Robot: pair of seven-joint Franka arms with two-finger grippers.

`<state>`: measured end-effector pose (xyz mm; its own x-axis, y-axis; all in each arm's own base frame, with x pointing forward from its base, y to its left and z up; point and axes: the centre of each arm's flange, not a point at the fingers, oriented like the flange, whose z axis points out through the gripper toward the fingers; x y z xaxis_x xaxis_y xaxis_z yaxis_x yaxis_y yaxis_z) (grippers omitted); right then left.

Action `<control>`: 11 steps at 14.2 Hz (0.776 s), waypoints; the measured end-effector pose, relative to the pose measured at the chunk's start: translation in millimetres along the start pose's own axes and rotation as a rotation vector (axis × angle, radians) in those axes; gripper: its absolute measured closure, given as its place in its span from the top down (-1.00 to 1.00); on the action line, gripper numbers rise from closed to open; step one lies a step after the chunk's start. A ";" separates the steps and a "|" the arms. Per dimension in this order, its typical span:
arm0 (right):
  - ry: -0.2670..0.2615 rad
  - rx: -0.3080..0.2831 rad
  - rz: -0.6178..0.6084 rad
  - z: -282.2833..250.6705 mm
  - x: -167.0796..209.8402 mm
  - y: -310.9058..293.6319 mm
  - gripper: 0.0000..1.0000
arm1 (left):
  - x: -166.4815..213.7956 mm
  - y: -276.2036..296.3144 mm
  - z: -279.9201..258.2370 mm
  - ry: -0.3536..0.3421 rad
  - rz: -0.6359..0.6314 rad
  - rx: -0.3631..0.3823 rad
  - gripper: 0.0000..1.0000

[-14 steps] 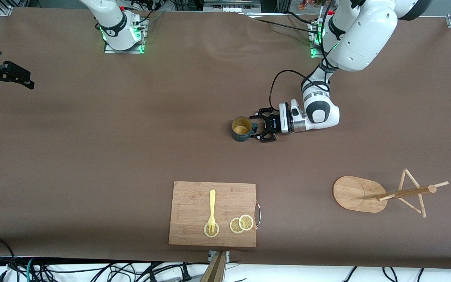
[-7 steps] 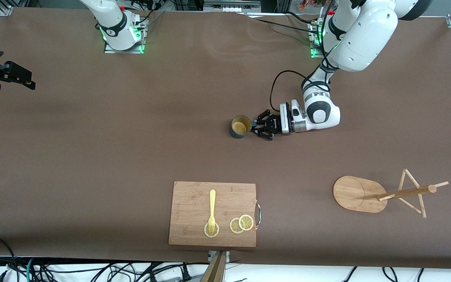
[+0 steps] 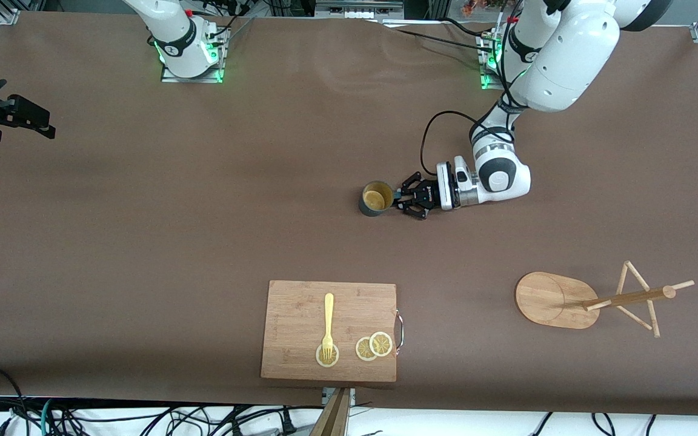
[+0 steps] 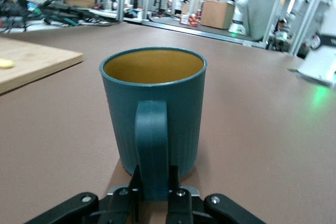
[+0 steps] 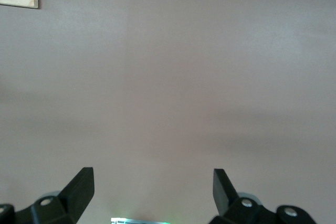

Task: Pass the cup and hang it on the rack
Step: 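Lift the mug by its handle with the left gripper toward the rack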

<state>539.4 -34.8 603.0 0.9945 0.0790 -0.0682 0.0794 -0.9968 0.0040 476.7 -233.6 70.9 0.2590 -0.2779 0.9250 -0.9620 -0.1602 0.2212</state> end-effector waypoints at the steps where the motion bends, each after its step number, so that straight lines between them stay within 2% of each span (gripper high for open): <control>1: 0.000 0.008 0.000 0.5 0.4 -0.8 1.00 | 8.7 -3.0 -6.1 0.007 -0.070 0.011 -0.58; 4: 0.001 0.030 0.001 3.7 3.3 -2.7 1.00 | 54.3 -9.7 -40.1 0.036 -0.258 0.052 -0.58; 8: 0.018 0.030 0.003 -1.7 4.5 -1.4 1.00 | 117.9 -23.8 -111.1 0.033 -0.507 0.024 -0.58; 11: 0.025 0.029 0.007 -5.1 4.2 0.7 1.00 | 144.8 -35.5 -177.6 0.042 -0.703 0.024 -0.58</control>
<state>544.0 -35.2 607.7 0.9965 0.0719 -0.0438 0.0708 -0.9972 -0.0241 532.9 -99.8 251.9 0.8144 -0.0639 0.5768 -0.5657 -0.3091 0.7645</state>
